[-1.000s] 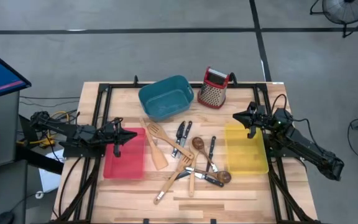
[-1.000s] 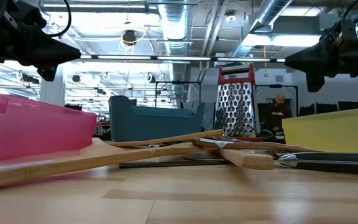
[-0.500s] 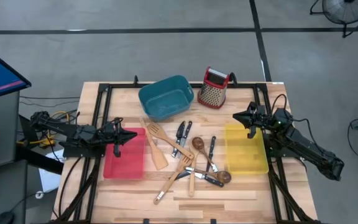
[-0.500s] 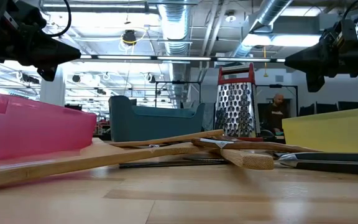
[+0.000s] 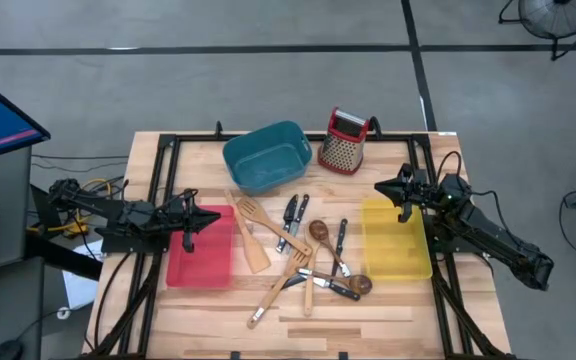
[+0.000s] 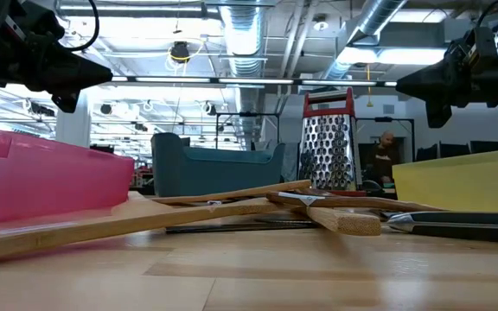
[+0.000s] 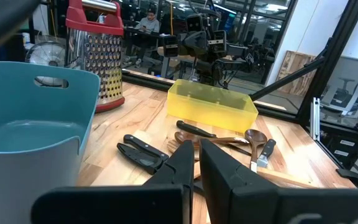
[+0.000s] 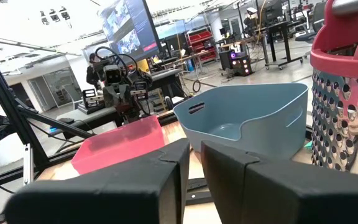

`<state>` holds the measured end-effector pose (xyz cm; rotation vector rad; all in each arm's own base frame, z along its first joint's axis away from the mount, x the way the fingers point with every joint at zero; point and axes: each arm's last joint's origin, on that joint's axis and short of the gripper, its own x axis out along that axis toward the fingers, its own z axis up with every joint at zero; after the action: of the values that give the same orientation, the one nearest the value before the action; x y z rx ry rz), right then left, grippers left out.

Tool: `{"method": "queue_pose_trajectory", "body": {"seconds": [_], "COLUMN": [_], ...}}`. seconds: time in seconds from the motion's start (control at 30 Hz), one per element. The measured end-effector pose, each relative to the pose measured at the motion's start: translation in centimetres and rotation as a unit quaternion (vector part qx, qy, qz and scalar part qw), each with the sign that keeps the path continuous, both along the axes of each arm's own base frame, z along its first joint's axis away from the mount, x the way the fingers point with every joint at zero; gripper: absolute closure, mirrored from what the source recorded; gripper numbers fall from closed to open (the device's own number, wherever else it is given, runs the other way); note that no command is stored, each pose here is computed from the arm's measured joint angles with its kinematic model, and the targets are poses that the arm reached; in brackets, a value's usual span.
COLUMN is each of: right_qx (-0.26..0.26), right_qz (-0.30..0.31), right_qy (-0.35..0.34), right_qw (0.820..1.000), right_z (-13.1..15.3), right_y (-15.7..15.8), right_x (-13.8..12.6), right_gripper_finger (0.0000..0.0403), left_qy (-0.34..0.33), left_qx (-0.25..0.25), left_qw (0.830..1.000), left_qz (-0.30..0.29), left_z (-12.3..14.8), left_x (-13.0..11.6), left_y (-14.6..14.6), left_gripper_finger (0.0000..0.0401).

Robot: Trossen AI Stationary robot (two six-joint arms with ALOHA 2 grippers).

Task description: Pick & Place Kitchen Items

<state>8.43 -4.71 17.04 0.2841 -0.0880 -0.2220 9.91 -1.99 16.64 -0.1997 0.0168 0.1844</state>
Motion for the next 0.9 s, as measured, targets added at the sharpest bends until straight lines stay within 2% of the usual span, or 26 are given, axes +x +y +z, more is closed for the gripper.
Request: {"method": "queue_pose_trajectory", "body": {"seconds": [0.9], "right_qx": [0.000], "right_qz": [0.000], "right_qy": [0.000], "right_qw": [1.000], "right_z": [0.00], "right_y": [0.00], "right_x": [0.00], "right_gripper_finger": [0.0346], "left_qy": [0.000], "left_qx": [0.000], "left_qw": [1.000], "left_qz": [0.000], "left_z": [0.00], "left_x": [0.00], "left_y": [0.00], "left_gripper_finger": [0.0393]}}
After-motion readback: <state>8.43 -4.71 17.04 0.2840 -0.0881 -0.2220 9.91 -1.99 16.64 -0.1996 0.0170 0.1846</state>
